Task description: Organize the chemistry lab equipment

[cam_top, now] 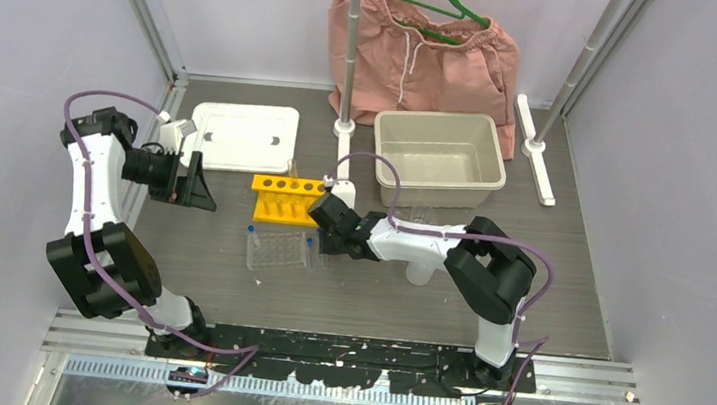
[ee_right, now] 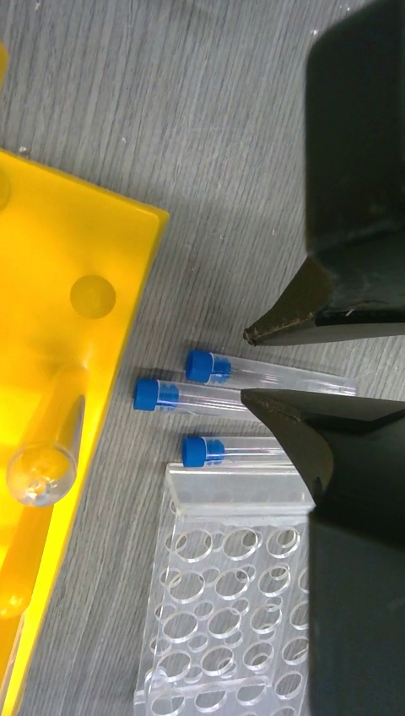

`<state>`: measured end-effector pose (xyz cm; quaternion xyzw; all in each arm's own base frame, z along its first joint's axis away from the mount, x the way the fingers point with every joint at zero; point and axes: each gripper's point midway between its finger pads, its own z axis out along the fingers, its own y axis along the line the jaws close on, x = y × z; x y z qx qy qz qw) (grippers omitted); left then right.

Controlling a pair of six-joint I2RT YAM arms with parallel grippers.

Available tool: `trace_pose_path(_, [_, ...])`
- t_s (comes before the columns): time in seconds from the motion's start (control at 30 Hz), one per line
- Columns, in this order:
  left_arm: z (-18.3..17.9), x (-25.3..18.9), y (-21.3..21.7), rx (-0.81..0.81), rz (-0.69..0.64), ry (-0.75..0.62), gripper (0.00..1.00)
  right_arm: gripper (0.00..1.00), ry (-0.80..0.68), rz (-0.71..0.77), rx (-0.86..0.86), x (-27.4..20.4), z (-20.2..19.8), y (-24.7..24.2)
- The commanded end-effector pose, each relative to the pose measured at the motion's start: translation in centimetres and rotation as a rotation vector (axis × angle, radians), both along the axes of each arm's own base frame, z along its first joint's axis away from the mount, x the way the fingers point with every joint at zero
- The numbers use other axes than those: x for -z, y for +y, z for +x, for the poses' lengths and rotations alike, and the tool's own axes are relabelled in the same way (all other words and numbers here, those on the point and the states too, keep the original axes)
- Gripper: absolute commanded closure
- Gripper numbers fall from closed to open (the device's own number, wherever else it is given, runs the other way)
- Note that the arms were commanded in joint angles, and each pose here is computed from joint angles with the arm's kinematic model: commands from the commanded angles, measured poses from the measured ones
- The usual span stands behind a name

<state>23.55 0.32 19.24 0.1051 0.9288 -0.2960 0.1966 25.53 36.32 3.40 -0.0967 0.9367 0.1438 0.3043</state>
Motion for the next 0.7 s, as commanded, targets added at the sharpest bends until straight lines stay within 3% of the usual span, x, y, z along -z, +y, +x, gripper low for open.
trace_pose_path(0.0, [0.1,-1.7,-0.3,0.002,-0.007,-0.060,0.11,0.69,-0.041,0.059,0.009,-1.8,1.0,1.9])
trace_pose_path(0.4, [-0.1,-2.0,-0.4,0.007,-0.009,-0.070,0.11,0.75,-0.030,-0.015,0.029,-0.2,1.0,0.8])
trace_pose_path(0.53, [-0.1,-2.0,-0.6,0.009,-0.019,-0.070,0.11,0.85,-0.054,-0.020,0.032,-1.7,1.1,0.3])
trace_pose_path(0.67, [-0.3,-2.4,-1.0,0.015,-0.039,-0.077,0.11,0.96,-0.121,0.057,0.013,-6.6,1.1,0.4])
